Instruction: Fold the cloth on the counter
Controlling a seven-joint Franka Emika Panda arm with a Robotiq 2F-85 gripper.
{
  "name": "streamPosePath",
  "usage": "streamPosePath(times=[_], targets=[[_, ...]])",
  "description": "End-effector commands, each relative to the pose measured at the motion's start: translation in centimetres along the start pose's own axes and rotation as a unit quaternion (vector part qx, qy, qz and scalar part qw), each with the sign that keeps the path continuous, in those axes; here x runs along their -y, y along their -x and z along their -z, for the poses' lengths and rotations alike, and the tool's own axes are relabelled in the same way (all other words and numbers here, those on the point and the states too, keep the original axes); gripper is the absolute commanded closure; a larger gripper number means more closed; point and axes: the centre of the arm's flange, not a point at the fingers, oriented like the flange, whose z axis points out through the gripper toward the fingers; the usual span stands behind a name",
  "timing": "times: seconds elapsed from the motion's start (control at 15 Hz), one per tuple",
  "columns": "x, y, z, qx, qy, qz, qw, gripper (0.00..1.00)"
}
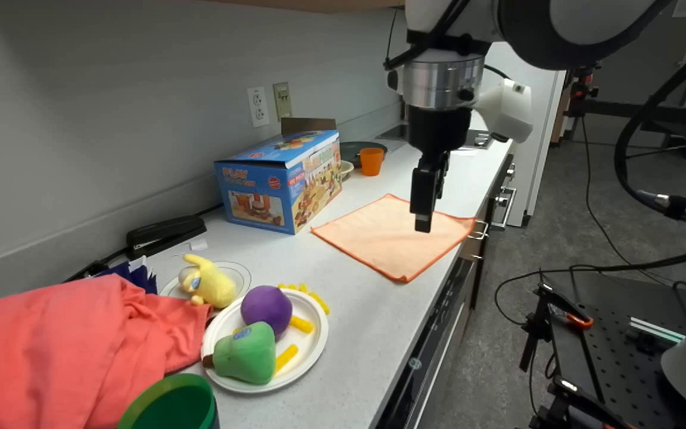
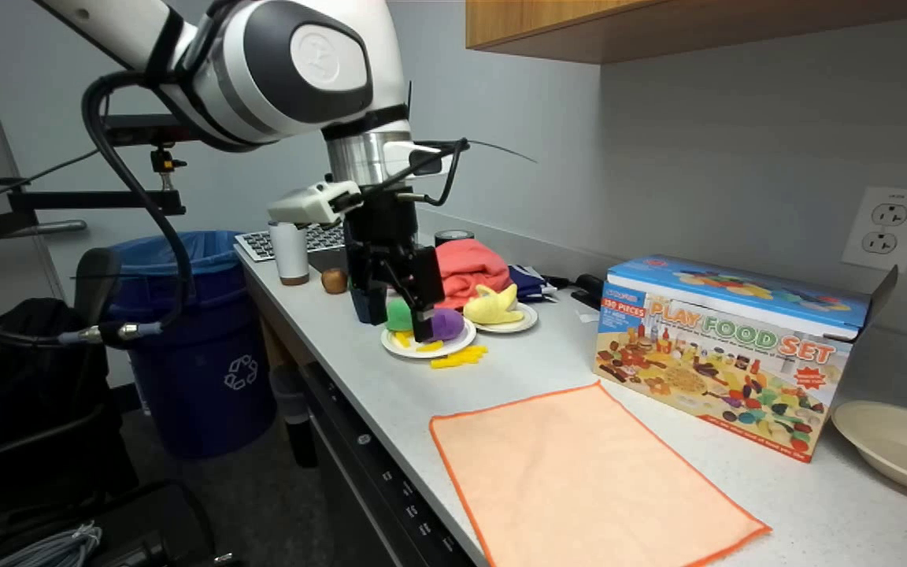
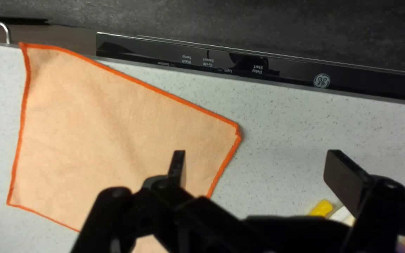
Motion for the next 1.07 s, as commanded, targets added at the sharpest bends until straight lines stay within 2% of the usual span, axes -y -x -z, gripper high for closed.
streamPosePath(times=[0.0, 0.27, 0.33, 0.73, 1.0], targets=[[1.0, -3.4, -2.4, -0.006, -0.031, 0.004, 0.9995, 0.0], [1.5, -5.4, -4.6, -0.001, -0.039, 0.006, 0.9992, 0.0], [1.2, -3.4, -4.0, -0.003, -0.022, 0.001, 0.9998, 0.0], [1.4, -4.7, -4.9, 0.002, -0.024, 0.002, 0.9997, 0.0], [1.7, -3.8, -7.3, 0.018, -0.026, 0.004, 0.9995, 0.0]])
